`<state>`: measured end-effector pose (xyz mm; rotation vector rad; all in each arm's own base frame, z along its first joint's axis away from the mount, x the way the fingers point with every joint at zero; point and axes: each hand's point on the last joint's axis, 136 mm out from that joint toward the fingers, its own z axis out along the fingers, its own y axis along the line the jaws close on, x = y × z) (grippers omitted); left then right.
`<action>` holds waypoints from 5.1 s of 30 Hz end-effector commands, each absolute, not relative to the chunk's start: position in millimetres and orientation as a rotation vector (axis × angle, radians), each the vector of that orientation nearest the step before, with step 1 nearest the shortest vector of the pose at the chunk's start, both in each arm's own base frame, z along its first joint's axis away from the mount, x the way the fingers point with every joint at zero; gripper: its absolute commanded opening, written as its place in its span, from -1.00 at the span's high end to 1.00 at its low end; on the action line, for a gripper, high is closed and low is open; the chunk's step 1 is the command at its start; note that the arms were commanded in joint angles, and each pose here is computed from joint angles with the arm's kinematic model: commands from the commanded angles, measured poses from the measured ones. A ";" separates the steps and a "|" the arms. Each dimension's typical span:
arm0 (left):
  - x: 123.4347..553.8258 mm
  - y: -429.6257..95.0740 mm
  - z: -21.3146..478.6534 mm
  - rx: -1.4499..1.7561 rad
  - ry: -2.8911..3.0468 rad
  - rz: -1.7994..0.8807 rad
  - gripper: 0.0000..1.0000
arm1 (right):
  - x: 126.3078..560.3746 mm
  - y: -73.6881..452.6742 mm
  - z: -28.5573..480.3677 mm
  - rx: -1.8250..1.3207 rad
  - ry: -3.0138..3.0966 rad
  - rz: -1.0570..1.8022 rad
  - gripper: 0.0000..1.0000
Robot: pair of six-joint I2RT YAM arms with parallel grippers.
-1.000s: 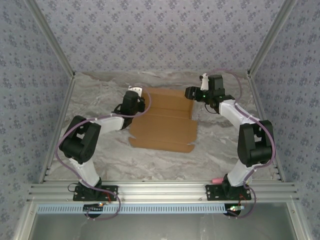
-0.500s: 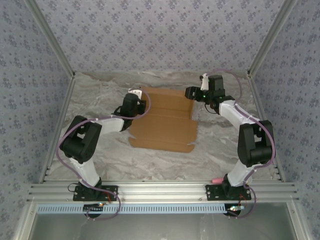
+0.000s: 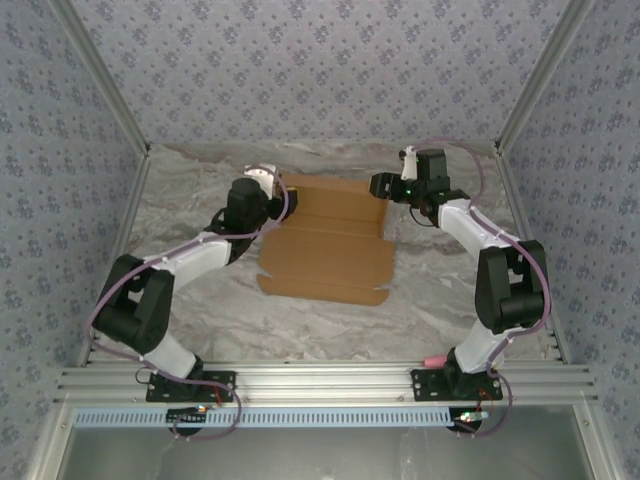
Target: Fold the paper box
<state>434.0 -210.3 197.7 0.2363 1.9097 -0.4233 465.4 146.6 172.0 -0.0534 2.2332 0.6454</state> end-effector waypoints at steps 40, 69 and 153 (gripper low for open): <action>475.7 -192.4 152.5 0.063 2.218 -0.686 0.12 | 458.4 149.0 147.0 -0.091 2.361 0.601 -0.37; 446.0 -188.8 138.6 0.341 2.138 -0.649 -0.22 | 487.1 151.0 156.6 -0.097 2.380 0.563 -0.37; 332.9 -46.6 140.0 -0.402 2.190 -0.294 -0.34 | 349.5 197.7 72.1 -0.242 2.721 0.571 -0.48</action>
